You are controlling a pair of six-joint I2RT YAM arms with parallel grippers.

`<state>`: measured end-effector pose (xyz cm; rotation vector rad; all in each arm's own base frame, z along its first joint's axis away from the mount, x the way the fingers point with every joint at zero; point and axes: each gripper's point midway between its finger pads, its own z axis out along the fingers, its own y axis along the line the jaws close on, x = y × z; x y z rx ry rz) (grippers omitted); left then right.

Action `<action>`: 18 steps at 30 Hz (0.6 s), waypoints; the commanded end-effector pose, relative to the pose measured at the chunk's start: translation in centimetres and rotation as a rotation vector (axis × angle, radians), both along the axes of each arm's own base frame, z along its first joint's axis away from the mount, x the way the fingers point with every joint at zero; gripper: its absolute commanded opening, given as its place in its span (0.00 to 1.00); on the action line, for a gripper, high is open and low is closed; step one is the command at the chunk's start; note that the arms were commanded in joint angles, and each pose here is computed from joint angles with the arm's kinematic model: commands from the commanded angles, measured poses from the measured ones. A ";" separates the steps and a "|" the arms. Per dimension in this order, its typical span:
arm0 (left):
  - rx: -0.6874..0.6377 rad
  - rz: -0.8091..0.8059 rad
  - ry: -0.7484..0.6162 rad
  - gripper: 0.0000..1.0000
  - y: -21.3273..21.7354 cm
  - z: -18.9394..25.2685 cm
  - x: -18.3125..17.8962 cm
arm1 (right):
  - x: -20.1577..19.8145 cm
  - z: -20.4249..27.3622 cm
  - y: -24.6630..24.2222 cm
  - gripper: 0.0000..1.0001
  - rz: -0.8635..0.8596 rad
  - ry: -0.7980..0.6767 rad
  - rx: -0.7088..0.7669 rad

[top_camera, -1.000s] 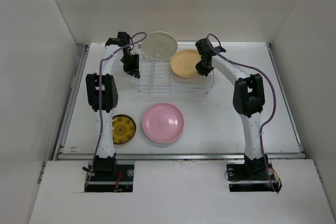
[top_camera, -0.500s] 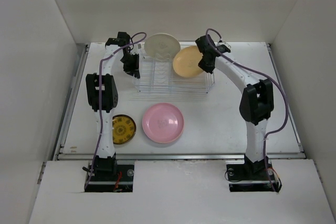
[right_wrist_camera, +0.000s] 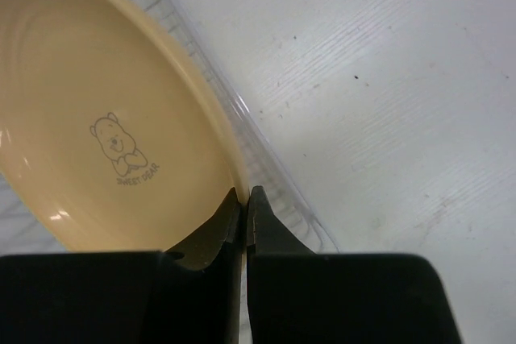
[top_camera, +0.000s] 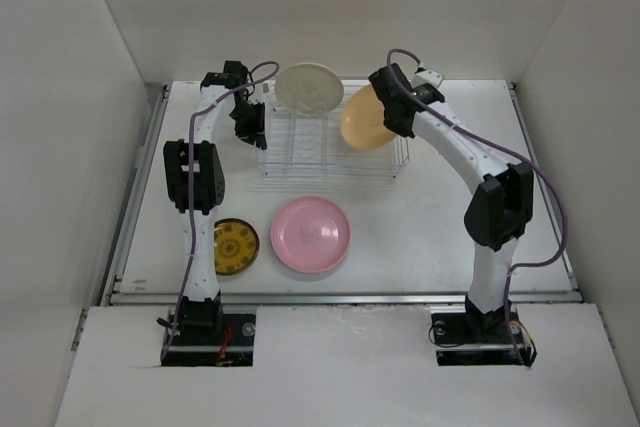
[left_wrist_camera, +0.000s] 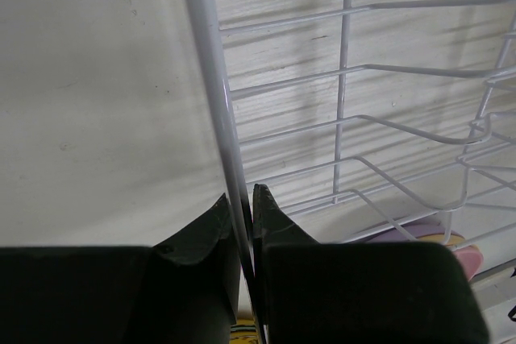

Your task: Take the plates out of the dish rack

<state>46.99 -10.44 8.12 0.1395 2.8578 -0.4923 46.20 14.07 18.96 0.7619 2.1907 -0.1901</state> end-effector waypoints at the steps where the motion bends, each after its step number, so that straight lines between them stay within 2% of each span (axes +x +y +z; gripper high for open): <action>1: -0.016 -0.009 -0.022 0.00 -0.1 3.1 -0.9 | -2.8 5.9 1.7 0.00 0.153 -0.106 -0.038; 2: -0.008 -0.007 -0.032 0.00 0.0 3.3 -0.7 | -3.2 6.2 2.6 0.00 0.213 -0.118 -0.032; 3: -0.007 -0.007 -0.020 0.00 0.0 3.1 -0.8 | -4.2 6.8 5.0 0.00 0.335 -0.150 0.034; 5: 0.005 -0.012 -0.025 0.00 0.2 3.3 -0.8 | -5.5 6.6 7.6 0.00 0.575 -0.137 0.052; 6: 0.005 -0.012 -0.025 0.00 0.2 3.3 -0.8 | -7.7 5.4 11.4 0.00 0.783 -0.093 0.176; 9: 0.004 -0.012 -0.036 0.00 0.2 3.8 -0.8 | -12.4 4.1 15.6 0.00 1.122 -0.022 0.270; 10: 0.004 -0.012 -0.036 0.00 0.2 3.8 -0.8 | -15.3 3.0 17.7 0.00 1.232 0.017 0.298; 14: 0.005 -0.012 -0.027 0.00 0.3 3.9 -1.2 | -17.7 -1.2 19.4 0.00 1.285 0.106 0.191; 18: 0.008 -0.020 -0.019 0.00 0.4 4.0 -1.6 | -18.3 -3.8 19.3 0.00 1.272 0.162 0.208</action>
